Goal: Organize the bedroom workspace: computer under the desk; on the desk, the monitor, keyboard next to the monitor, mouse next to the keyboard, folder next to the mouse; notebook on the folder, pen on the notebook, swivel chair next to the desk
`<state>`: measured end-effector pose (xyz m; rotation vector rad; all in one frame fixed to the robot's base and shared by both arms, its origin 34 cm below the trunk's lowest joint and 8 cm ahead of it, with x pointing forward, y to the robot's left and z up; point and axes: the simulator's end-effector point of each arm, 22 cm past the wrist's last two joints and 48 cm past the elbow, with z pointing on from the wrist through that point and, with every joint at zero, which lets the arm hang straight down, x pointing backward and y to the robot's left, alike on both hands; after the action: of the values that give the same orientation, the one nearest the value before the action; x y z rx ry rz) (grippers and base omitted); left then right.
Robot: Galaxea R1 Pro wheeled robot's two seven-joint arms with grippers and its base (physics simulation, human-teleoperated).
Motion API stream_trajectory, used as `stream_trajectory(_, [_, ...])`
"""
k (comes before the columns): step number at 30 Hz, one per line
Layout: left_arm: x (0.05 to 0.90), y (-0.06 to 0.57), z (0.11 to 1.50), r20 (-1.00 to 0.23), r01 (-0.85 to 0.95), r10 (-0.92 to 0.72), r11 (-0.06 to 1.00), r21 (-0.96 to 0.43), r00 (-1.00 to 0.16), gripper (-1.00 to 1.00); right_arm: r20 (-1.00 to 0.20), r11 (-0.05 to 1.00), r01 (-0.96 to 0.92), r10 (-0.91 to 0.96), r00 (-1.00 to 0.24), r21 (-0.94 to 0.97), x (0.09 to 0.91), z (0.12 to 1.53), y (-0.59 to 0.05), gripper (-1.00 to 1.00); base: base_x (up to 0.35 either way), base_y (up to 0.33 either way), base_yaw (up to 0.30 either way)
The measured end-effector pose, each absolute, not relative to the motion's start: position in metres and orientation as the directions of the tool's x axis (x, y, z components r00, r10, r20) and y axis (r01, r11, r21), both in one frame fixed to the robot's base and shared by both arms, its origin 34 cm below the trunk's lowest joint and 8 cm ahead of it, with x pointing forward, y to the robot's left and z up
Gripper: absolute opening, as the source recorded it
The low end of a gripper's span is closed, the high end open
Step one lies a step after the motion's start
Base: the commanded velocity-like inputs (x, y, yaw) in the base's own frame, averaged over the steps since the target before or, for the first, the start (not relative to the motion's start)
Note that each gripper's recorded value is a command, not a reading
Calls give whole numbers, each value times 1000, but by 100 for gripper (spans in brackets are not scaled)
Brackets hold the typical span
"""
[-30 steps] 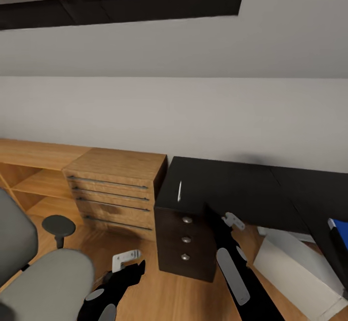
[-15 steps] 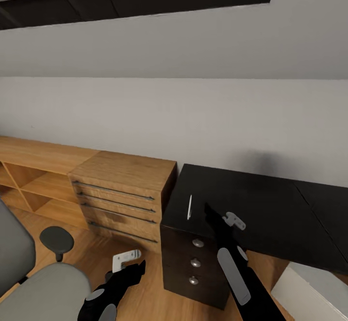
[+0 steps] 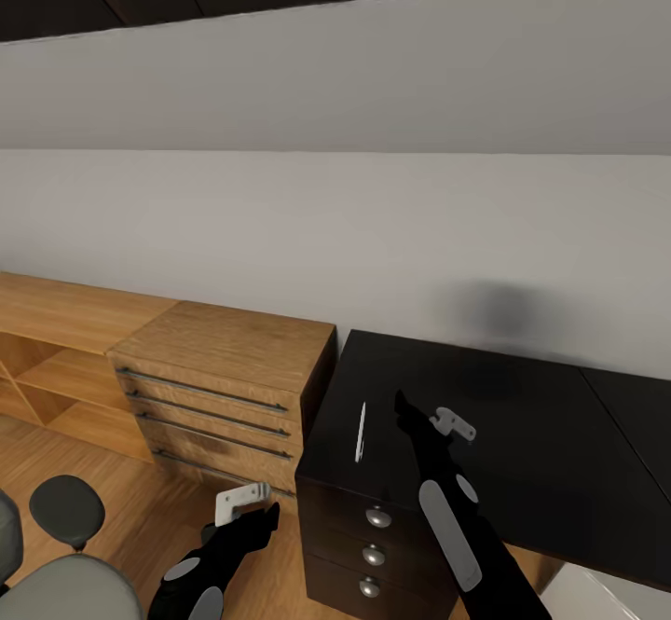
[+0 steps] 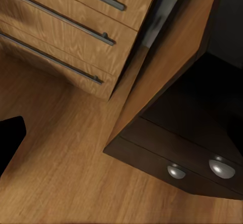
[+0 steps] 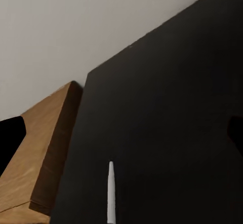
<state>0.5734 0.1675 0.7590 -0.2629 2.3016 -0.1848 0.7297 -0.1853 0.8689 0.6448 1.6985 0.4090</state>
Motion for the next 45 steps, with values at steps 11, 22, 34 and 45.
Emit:
stream_trajectory(11, [576,176,760,-708,-149,-260,965,-216,-656,100,-903,907,131,414,-114,400,731,874,-181,100,17,-2,0])
stream_trajectory(22, [579,187,763,-713,-173,-279,960,-220,-643,100,-834,998,51,46,-549,21,694,787,-146,100,0,0,0])
stream_trajectory(34, [580,191,764,-715,-181,-286,958,-221,-638,100,-828,998,57,33,-560,1,689,792,-128,100,0,0,25])
stream_trajectory(45, [580,190,765,-714,-181,-288,957,-225,-638,100,-828,998,59,31,-560,-2,689,791,-129,100,6,0,251])
